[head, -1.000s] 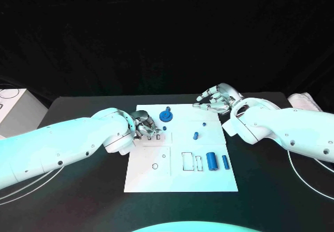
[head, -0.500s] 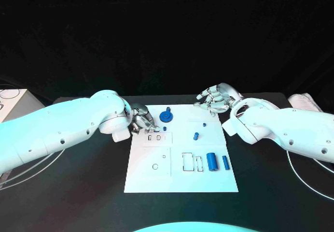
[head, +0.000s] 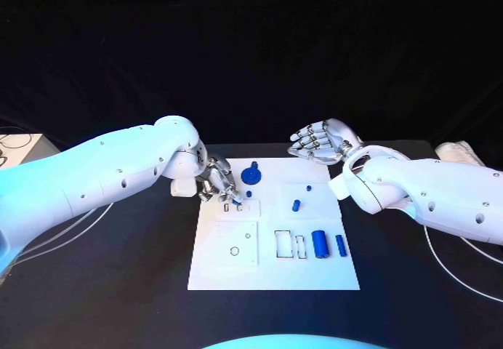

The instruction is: Assemble the parts on the task board

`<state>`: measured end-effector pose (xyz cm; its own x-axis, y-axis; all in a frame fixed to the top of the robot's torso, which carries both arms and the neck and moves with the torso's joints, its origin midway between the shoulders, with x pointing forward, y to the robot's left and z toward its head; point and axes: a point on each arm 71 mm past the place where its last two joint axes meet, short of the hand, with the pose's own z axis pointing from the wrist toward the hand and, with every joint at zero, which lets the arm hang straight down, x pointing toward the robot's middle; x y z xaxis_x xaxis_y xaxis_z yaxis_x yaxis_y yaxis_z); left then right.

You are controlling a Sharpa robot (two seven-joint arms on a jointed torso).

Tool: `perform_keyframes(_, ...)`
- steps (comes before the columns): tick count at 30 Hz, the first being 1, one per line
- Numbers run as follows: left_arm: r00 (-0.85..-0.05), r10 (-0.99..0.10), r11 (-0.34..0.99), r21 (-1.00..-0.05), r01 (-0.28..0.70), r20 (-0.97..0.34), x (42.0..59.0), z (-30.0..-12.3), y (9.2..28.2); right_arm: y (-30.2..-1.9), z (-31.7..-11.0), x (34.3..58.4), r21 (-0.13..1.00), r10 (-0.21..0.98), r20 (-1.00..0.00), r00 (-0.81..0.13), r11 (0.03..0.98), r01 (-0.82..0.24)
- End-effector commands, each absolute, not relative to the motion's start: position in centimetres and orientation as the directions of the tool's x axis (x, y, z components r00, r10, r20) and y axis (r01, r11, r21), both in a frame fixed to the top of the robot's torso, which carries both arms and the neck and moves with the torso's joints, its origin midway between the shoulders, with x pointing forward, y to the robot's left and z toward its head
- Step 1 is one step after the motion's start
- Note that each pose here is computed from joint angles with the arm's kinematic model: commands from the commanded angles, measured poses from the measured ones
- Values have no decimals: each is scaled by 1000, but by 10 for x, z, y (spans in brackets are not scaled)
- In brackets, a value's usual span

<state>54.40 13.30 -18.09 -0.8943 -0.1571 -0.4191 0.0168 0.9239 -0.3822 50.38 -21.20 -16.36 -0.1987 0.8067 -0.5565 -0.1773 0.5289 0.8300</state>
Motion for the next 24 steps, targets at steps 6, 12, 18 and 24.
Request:
perform_keyframes(6, -919, -75, 943, -327, 60, -387, 545, -186, 119, -206, -160, 505, 843, 826, -527, -198, 480, -242)
perform_keyframes(12, -893, -85, 950, -306, 61, -442, 548, -187, 112, -204, -159, 506, 842, 827, -527, -196, 477, -251)
perform_keyframes(18, -878, -81, 954, -292, 68, -471, 548, -188, 108, -203, -159, 506, 841, 827, -528, -195, 477, -255)
perform_keyframes(24, -871, -73, 957, -279, 75, -485, 546, -192, 105, -202, -158, 505, 837, 823, -534, -195, 482, -258)
